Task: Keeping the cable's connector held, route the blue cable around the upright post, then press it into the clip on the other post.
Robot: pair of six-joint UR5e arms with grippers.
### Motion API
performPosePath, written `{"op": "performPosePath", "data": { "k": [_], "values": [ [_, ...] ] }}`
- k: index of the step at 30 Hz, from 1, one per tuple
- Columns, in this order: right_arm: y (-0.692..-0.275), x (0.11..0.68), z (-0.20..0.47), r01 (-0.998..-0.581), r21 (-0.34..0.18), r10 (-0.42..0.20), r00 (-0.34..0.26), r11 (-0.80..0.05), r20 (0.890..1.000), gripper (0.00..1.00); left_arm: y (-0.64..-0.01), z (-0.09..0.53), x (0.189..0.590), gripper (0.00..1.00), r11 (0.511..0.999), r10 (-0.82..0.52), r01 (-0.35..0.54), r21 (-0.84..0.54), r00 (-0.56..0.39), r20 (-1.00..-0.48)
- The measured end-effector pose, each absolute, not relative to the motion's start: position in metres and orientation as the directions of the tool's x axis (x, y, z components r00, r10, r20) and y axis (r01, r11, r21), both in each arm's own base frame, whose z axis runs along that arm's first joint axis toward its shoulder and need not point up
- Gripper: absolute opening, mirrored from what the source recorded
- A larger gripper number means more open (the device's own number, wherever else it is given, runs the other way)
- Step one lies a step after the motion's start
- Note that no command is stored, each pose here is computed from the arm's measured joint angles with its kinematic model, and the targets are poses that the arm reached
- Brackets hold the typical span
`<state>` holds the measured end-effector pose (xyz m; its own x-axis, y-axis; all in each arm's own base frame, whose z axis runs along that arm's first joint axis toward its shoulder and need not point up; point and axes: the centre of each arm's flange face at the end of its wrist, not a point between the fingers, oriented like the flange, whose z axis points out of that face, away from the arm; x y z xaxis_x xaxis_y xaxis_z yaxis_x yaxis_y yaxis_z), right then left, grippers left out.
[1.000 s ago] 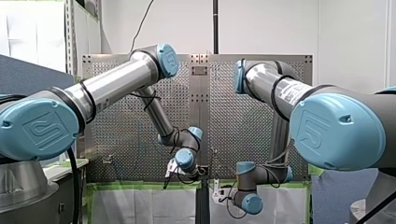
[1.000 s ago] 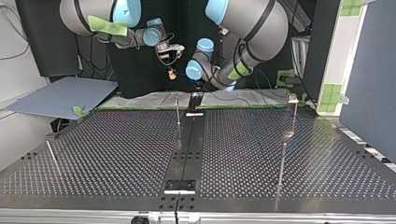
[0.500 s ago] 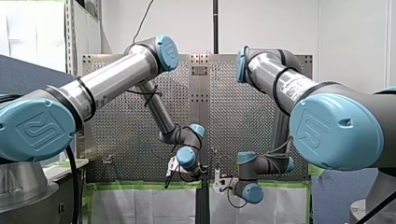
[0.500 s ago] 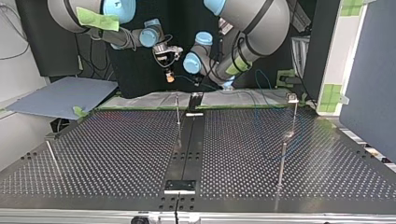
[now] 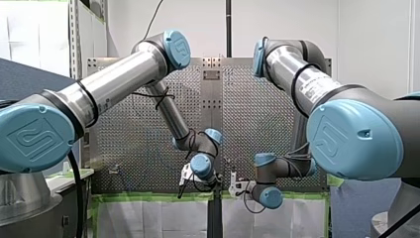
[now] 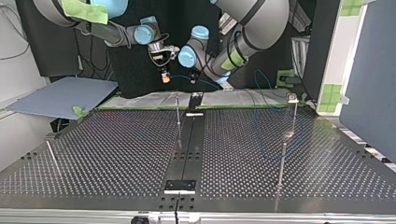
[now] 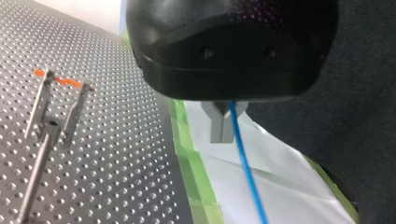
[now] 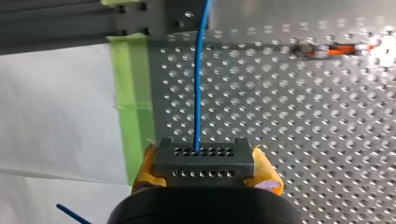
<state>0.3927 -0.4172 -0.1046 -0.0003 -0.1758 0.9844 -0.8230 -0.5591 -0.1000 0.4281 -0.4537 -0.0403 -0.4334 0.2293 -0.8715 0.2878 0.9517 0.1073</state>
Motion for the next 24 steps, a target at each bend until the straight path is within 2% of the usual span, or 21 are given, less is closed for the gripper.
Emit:
{"op": "performPosePath", "data": {
  "k": [13, 24],
  "values": [
    [-0.417, 0.387, -0.093, -0.83, -0.099, -0.166, -0.008, -0.548, 0.986, 0.0, -0.475, -0.008, 0.42, 0.01, 0.955, 0.169, 0.291, 0.053, -0.39, -0.905],
    [-0.427, 0.389, -0.062, -0.828, -0.097, -0.129, -0.03, -0.552, 0.991, 0.0, -0.477, 0.006, 0.425, 0.01, 0.961, 0.118, 0.278, 0.01, -0.375, -0.919]
  ]
}}
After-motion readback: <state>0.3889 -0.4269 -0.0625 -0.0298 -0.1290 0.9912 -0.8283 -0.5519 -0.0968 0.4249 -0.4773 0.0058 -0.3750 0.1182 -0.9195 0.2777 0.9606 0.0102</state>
